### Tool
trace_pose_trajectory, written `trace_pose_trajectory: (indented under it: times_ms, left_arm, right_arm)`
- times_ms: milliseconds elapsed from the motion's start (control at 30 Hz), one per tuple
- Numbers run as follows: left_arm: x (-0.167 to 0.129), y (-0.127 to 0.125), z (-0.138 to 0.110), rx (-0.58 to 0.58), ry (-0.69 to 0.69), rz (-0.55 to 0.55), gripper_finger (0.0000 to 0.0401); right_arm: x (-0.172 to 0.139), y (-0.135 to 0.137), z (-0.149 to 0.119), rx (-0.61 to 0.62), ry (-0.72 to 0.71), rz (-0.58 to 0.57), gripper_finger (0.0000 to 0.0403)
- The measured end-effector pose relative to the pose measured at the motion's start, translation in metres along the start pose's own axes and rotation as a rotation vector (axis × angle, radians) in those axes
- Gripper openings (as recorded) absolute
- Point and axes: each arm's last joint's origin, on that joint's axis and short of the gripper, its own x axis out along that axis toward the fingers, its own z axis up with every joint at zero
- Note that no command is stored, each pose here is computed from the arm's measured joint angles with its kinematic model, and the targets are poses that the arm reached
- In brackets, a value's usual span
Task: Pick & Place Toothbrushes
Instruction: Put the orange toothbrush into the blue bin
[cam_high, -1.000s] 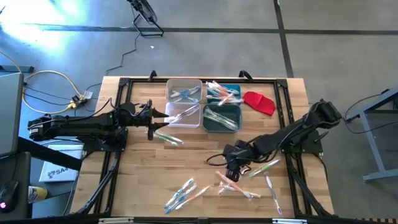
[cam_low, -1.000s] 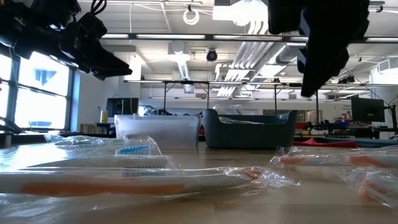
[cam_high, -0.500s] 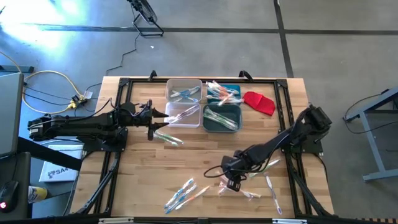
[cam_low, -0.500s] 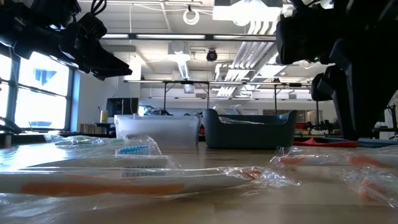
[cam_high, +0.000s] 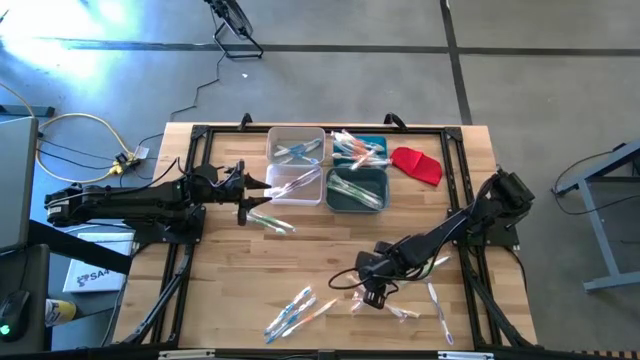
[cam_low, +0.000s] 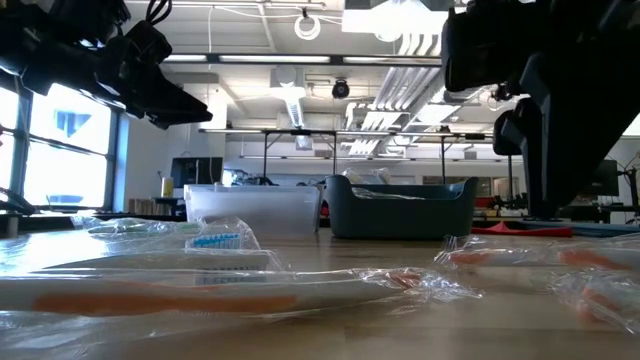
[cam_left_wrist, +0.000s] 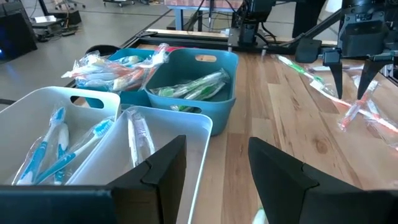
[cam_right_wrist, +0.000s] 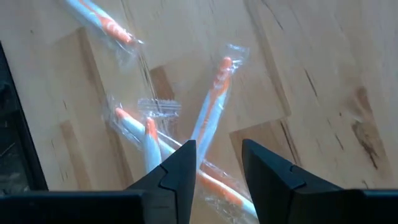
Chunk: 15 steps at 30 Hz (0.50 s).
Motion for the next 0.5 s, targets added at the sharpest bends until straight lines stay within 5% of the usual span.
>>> trace_pose_trajectory:
  times_ms: [500]
  left_arm:
    - [0.0,-0.0001,-0.0017,-0.002,0.018,-0.001,0.0171]
  right_arm:
    - [-0.0004,0.0051,-0.0037,-0.022,-0.057,-0.025,0.0122]
